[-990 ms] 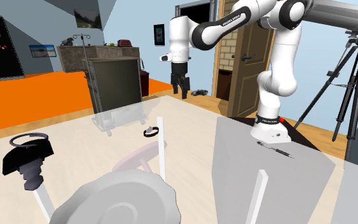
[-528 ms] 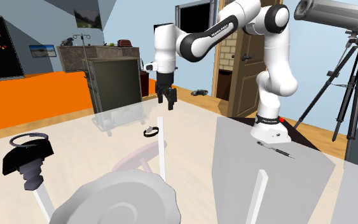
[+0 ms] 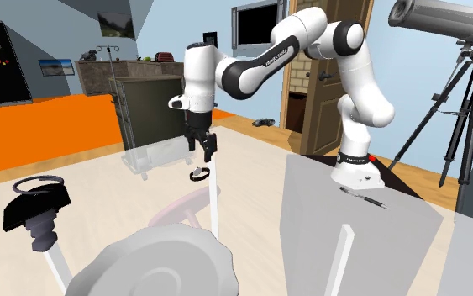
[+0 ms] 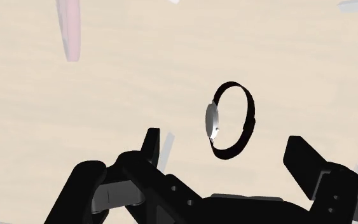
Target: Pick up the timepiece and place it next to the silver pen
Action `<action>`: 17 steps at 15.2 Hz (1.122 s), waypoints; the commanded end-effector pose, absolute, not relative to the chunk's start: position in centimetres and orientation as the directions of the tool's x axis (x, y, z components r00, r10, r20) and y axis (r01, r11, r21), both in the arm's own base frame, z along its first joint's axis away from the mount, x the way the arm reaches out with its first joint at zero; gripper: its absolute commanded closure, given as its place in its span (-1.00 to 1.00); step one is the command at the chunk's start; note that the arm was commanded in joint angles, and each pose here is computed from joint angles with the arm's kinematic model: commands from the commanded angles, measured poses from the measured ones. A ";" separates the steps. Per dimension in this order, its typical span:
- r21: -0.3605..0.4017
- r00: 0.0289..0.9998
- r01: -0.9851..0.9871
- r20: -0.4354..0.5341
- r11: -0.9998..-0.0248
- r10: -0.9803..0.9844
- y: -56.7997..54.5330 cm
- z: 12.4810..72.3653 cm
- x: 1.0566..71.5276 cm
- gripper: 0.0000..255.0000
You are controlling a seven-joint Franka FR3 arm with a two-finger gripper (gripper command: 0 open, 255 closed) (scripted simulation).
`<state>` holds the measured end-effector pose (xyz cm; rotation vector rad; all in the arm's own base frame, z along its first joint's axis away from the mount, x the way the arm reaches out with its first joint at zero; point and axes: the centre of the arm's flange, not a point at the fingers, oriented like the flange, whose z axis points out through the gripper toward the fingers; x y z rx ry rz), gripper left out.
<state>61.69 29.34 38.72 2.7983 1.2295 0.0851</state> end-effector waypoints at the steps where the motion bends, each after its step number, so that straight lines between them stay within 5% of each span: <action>1: 0.101 0.672 0.735 0.018 -0.670 0.740 29.5 37.6 61.7 -1.00; 13: 0.101 0.672 0.735 0.018 -0.670 0.740 29.4 35.2 61.9 -1.00; 14: 0.101 0.672 0.735 0.018 -0.670 0.740 29.4 35.2 61.9 1.00; 17: 0.101 0.672 0.735 0.018 -0.670 0.740 29.4 35.2 61.9 1.00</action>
